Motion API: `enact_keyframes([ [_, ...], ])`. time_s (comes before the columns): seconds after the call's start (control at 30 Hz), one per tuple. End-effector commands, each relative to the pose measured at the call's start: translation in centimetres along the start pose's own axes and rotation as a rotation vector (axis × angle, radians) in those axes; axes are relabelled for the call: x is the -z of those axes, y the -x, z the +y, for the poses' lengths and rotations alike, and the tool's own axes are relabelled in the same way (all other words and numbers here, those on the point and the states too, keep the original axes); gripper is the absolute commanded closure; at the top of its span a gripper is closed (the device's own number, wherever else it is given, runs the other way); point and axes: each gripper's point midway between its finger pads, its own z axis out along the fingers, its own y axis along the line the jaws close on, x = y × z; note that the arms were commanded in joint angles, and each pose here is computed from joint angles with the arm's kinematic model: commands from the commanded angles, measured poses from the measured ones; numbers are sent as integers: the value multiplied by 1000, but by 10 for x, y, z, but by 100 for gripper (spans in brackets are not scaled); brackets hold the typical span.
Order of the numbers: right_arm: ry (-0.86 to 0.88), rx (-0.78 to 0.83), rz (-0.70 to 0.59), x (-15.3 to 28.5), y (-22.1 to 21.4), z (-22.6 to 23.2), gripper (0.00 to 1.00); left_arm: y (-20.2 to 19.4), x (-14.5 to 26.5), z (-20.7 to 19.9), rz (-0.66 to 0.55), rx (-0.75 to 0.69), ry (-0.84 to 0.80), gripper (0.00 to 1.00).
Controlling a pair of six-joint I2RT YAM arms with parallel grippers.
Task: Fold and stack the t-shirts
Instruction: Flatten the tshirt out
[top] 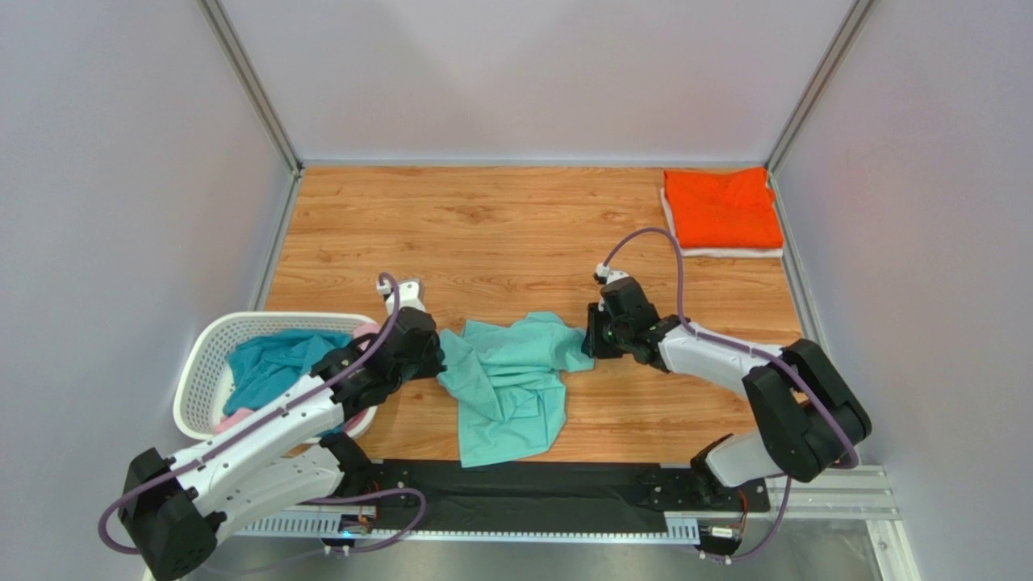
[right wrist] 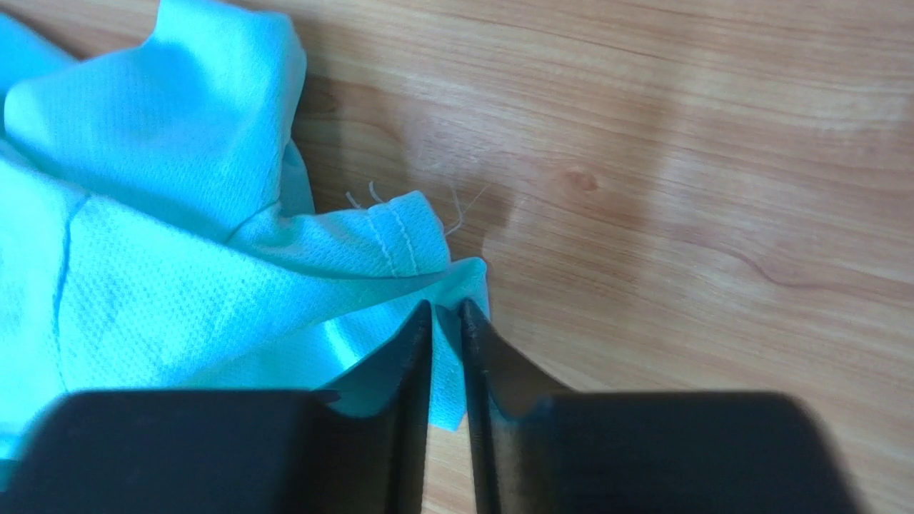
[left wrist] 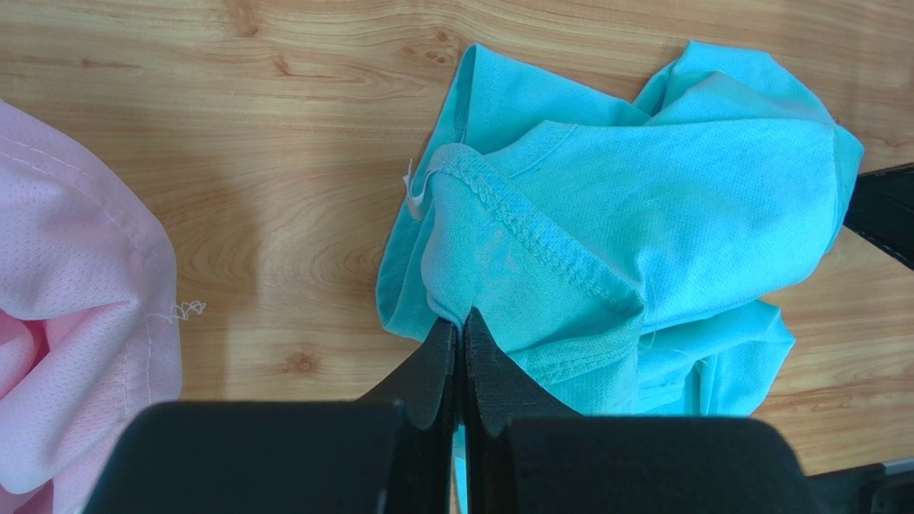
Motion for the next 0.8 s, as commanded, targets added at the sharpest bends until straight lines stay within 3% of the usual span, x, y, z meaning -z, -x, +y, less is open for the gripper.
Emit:
enact_keyframes([
  [0.0,87,15,-35,2,8,20,94,14,6,-3,-43,16,-9,100],
  [0.13,106,42,-107,27,30,33,100,31,20,-8,-75,-5,-17,100],
  [0.33,152,95,-347,122,91,59,100,94,73,-35,-211,-75,-119,100],
  [0.47,237,113,-626,233,146,83,100,159,142,-64,-384,-104,-256,100],
  [0.53,281,134,-679,270,154,92,100,178,169,-78,-431,-129,-333,100],
  [0.57,315,145,-761,308,168,101,100,197,196,-88,-489,-152,-389,100],
  [0.77,617,272,-858,413,167,152,100,228,290,-135,-591,-306,-696,100],
])
